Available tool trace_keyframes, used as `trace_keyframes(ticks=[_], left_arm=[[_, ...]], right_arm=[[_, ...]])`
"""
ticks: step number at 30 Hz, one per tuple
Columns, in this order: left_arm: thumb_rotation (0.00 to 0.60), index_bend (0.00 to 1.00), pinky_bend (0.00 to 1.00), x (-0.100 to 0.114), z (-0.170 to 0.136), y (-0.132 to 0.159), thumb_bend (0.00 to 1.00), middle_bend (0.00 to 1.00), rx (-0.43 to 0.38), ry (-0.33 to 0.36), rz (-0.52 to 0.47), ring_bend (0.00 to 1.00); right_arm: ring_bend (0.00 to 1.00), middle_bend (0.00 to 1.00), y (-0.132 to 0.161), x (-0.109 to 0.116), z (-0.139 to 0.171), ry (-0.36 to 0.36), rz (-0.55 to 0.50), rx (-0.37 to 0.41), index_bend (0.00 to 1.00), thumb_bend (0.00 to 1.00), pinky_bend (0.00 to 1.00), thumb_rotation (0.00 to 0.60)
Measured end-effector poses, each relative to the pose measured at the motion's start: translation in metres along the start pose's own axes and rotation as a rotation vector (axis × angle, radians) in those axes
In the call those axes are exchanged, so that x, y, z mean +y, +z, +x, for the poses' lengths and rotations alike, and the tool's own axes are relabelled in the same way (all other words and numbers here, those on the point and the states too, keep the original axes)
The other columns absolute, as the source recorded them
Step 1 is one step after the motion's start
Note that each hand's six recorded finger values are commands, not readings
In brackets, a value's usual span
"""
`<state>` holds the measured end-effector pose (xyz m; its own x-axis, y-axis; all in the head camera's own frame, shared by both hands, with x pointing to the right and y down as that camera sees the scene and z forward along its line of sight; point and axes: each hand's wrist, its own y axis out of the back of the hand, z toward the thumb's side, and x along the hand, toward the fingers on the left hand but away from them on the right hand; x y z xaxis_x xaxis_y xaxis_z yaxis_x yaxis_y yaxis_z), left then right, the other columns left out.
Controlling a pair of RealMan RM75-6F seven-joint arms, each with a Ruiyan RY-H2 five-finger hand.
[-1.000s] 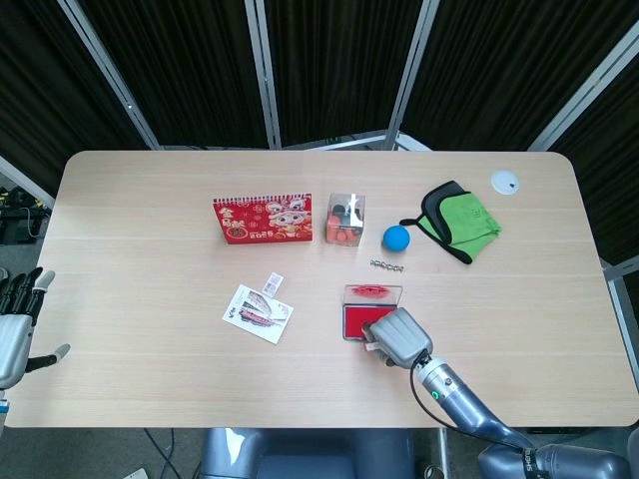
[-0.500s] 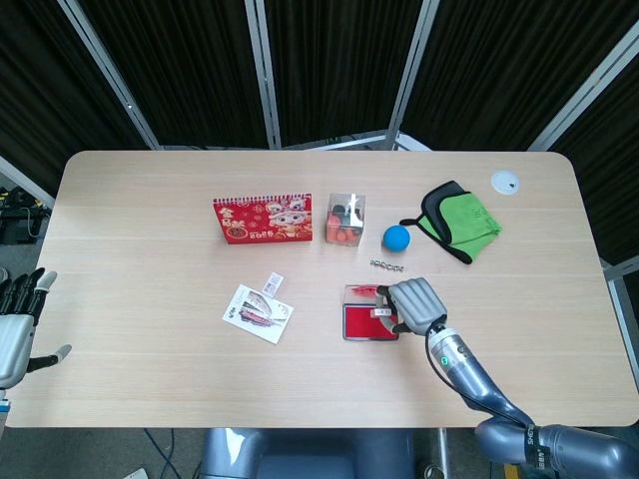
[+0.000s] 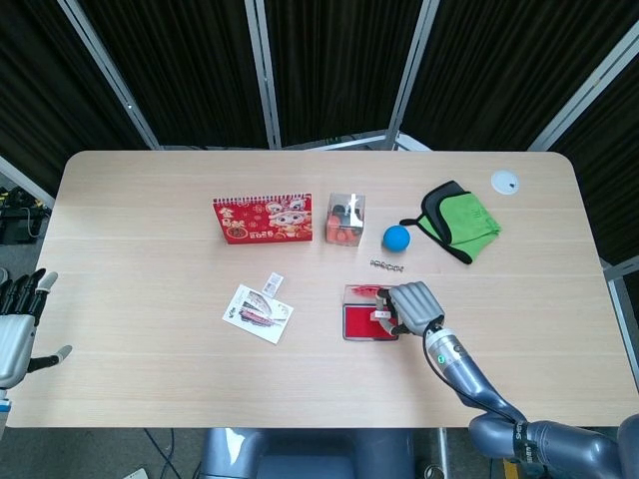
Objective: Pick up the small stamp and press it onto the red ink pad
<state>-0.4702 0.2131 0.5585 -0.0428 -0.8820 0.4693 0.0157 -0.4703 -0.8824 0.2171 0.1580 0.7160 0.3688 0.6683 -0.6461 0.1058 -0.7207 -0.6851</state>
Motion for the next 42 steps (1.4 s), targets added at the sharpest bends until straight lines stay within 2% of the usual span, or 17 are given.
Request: trace_keyframes(ticks=[21, 35, 42], left_arm=[[0.6, 0.0, 0.0, 0.001, -0.001, 0.0, 0.0, 0.0, -0.001, -0.003, -0.008, 0.0], [0.6, 0.0, 0.0, 0.002, -0.003, 0.001, 0.0, 0.0, -0.004, -0.004, -0.009, 0.0], [0.6, 0.0, 0.0, 0.001, -0.003, 0.001, 0.0, 0.0, -0.005, -0.008, -0.009, 0.0]], right_arm=[[0.93, 0.64, -0.008, -0.024, -0.001, 0.033, 0.01, -0.012, 0.58, 0.49, 1.0, 0.6], [0.93, 0.64, -0.013, -0.029, 0.001, 0.046, 0.022, -0.021, 0.57, 0.49, 1.0, 0.6], [0.93, 0.64, -0.011, -0.026, 0.002, 0.031, -0.005, -0.016, 0.58, 0.5, 1.0, 0.6]])
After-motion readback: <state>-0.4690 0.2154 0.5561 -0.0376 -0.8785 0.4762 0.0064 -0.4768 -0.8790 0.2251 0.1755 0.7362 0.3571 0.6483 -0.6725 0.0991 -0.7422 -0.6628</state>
